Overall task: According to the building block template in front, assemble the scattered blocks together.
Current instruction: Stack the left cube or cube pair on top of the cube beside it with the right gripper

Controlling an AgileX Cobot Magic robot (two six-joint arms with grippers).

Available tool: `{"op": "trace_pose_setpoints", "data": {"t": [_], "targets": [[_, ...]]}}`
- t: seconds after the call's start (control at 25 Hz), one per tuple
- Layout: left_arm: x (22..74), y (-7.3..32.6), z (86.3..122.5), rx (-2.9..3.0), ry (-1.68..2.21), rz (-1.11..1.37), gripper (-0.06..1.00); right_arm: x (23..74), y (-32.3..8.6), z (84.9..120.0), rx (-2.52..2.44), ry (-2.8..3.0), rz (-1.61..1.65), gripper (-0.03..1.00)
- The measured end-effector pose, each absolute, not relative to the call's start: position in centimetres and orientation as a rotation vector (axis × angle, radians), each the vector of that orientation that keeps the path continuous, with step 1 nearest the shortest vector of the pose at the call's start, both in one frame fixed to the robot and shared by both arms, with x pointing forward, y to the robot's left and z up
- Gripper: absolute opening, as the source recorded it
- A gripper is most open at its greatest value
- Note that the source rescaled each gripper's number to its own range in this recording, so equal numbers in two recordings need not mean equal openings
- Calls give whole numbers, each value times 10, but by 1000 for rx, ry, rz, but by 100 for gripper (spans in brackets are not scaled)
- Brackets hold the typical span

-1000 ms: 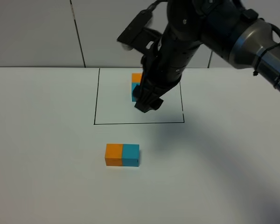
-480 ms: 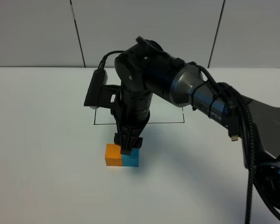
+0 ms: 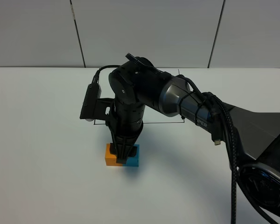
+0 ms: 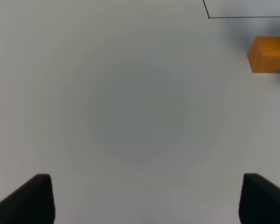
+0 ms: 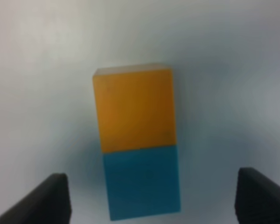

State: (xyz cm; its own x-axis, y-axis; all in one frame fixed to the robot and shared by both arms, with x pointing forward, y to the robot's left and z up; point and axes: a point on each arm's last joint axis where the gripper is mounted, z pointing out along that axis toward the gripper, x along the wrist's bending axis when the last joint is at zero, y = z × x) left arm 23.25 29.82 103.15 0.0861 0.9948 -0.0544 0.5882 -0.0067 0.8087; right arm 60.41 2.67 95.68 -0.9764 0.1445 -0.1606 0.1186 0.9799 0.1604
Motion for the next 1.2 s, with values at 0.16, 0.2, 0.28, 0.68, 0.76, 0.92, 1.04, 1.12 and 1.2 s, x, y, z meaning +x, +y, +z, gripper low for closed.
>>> {"op": "trace_pose_setpoints", "data": {"t": [0.16,0.2,0.28,0.68,0.76,0.92,1.04,1.12,1.2], "targets": [[233,298,1032,1677,1581,749,97,606,28,947,198,2963,214,91],[233,298,1032,1677,1581,749,97,606,29,943,198,2966,210,91],[233,298,1032,1677,1581,749,97,607,30,936,197,2971,205,90],[233,298,1032,1677,1581,749,97,613,38,922,222,2985,235,90],[233,298,1032,1677,1581,749,97,613,38,915,241,2996,222,90],[233,298,1032,1677,1581,749,97,613,38,910,262,3002,206,89],[233,298,1032,1677,1581,749,97,614,37,907,262,2999,188,88],[233,298,1032,1677,1581,749,97,615,37,904,267,2995,173,88],[233,298,1032,1677,1581,749,97,615,36,903,275,2993,168,87]]}}
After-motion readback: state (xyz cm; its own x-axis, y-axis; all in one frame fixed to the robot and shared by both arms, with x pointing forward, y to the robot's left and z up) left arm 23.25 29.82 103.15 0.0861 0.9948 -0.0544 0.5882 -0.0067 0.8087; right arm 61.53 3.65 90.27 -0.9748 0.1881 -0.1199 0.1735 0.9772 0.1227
